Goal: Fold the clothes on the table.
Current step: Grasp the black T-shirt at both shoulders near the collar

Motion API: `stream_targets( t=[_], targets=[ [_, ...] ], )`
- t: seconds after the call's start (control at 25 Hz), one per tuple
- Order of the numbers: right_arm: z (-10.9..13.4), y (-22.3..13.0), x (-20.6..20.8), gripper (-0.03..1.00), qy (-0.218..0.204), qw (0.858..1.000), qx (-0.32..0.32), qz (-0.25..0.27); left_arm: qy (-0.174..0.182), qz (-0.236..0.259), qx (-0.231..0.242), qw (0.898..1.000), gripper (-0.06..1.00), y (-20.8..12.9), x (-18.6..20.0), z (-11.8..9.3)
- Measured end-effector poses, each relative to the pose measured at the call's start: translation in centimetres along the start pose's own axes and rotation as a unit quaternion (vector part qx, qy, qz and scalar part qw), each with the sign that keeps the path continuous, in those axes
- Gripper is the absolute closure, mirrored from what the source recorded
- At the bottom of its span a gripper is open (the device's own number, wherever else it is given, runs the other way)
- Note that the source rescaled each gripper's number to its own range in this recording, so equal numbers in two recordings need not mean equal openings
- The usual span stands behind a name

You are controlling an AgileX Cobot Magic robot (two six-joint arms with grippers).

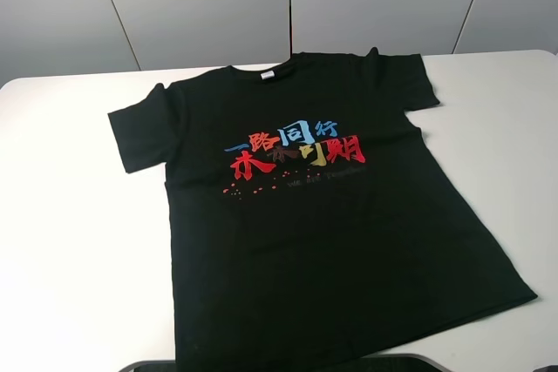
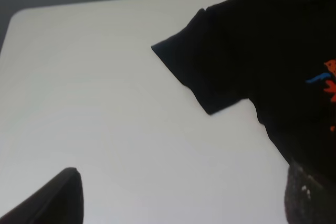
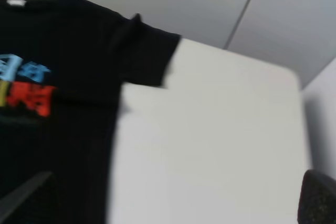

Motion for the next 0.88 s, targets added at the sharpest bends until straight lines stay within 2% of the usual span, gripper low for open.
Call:
stream_targets(
  t=[0.2, 0.32, 0.4, 0.48, 0.6, 0.76, 0.88],
  targets=[
    [-2.9, 6.2, -2.5, -0.01, -0.010, 0.991, 0.121, 0.053, -0.007, 0.031, -0.057, 0.998, -0.06, 4.7, -2.2, 0.5],
    [-2.4, 9.5, -5.9, -0.01, -0.002, 0.974, 0.208, 0.086, -0.024, 0.074, -0.100, 0.992, -0.06, 6.2, -4.8, 0.5],
    [-0.2, 11.1, -8.6, -0.01, 0.013, 0.952, 0.286, 0.105, -0.041, 0.098, -0.119, 0.987, -0.06, 7.4, -6.5, 0.3],
    [1.6, 11.8, -11.3, -0.01, 0.009, 0.929, 0.346, 0.128, -0.062, 0.127, -0.136, 0.981, -0.06, 7.8, -8.3, -0.2],
    [6.4, 11.4, -15.4, 0.01, 0.042, 0.896, 0.414, 0.154, -0.103, 0.180, -0.180, 0.962, -0.05, 7.7, -11.0, -1.5],
    [11.4, 9.3, -18.8, 0.06, 0.099, 0.868, 0.448, 0.187, -0.157, 0.223, -0.245, 0.931, -0.05, 6.6, -14.3, -3.8],
    [13.5, 7.0, -20.5, 0.08, 0.135, 0.848, 0.458, 0.229, -0.180, 0.245, -0.263, 0.916, -0.05, 5.6, -16.3, -5.1]
  ],
)
Point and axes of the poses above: a point on each arm's last joint axis where the gripper is mounted, x pointing back along that axis away from the gripper, z along the wrist's bending axis when the last joint is at zero, y = z × x, the point moved 9 cm from there along -x, pointing out along that axis toward the gripper, and after that the axes turned 2 degrees about -x, right-handed, at the moved point
